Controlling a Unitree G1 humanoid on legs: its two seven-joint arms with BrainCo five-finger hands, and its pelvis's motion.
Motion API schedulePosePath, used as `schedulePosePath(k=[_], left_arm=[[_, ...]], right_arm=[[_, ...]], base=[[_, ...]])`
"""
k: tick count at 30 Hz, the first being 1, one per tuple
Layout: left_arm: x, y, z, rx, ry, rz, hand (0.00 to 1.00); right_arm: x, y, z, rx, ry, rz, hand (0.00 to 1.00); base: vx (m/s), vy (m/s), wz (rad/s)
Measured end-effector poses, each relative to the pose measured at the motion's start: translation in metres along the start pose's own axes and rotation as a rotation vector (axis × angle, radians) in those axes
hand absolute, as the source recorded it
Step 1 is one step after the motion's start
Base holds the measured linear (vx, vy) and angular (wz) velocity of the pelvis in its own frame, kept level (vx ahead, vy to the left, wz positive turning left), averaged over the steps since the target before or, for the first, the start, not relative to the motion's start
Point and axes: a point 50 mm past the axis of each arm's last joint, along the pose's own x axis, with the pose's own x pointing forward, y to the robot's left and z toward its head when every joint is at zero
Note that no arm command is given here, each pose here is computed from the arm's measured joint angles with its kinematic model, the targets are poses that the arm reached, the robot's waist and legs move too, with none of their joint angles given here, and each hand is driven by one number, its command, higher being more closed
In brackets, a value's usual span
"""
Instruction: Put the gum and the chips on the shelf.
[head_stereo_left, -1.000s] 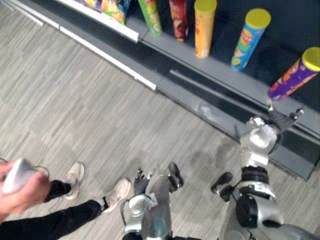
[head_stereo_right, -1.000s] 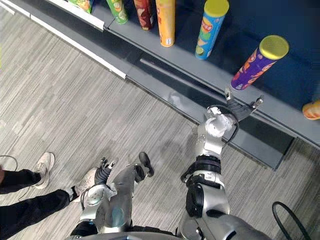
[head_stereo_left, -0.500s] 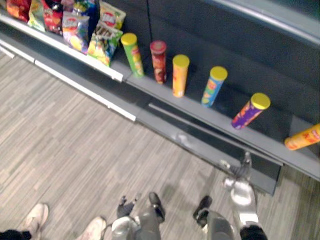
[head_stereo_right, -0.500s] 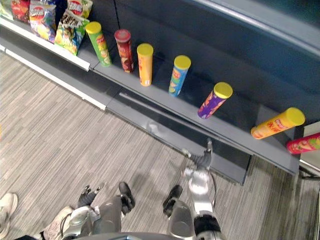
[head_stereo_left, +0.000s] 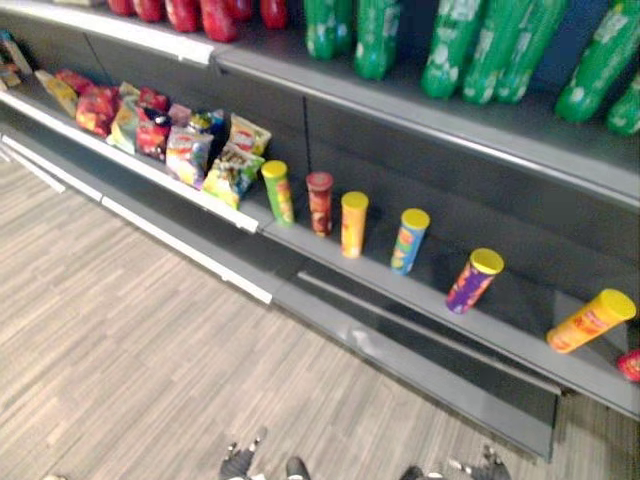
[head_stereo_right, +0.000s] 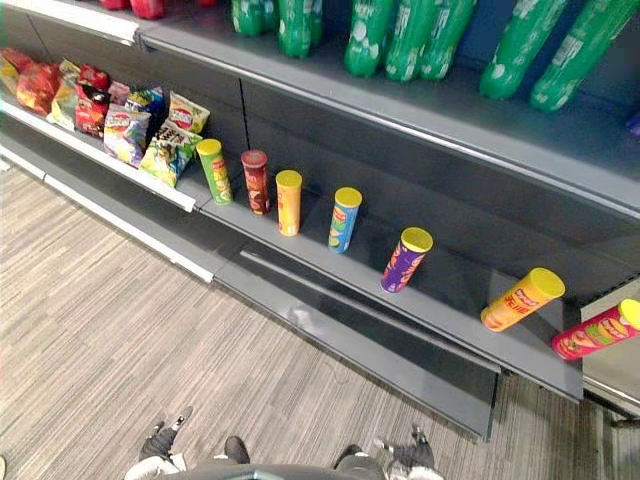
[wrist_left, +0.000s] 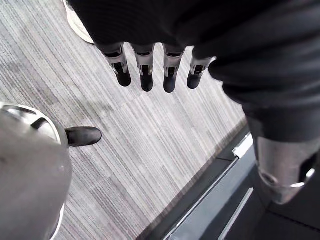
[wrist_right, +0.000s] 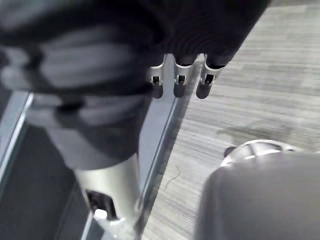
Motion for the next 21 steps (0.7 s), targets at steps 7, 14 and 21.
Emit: schedulePosePath(k=[7, 14, 21], left_arm=[[-0.004, 0.008, -0.017, -0.073, 0.073, 0.036, 0.0], [-0.004, 0.01, -0.021, -0.077, 0.094, 0.035, 0.0], [-0.005, 0.011, -0.027, -0.094, 0.122, 0.042, 0.0]], right_arm=[[-0.007, -0.008, -0.03, 0.176, 0.146, -0.059, 0.0], [-0.008, -0.008, -0.034, 0.25, 0.175, -0.063, 0.0], [-0.008, -0.01, -0.036, 0.242, 0.189, -0.061, 0.0]], base=[[-0.02, -0.001, -0.02], [0.01, -0.006, 0.01], [0.05, -0.027, 0.0]])
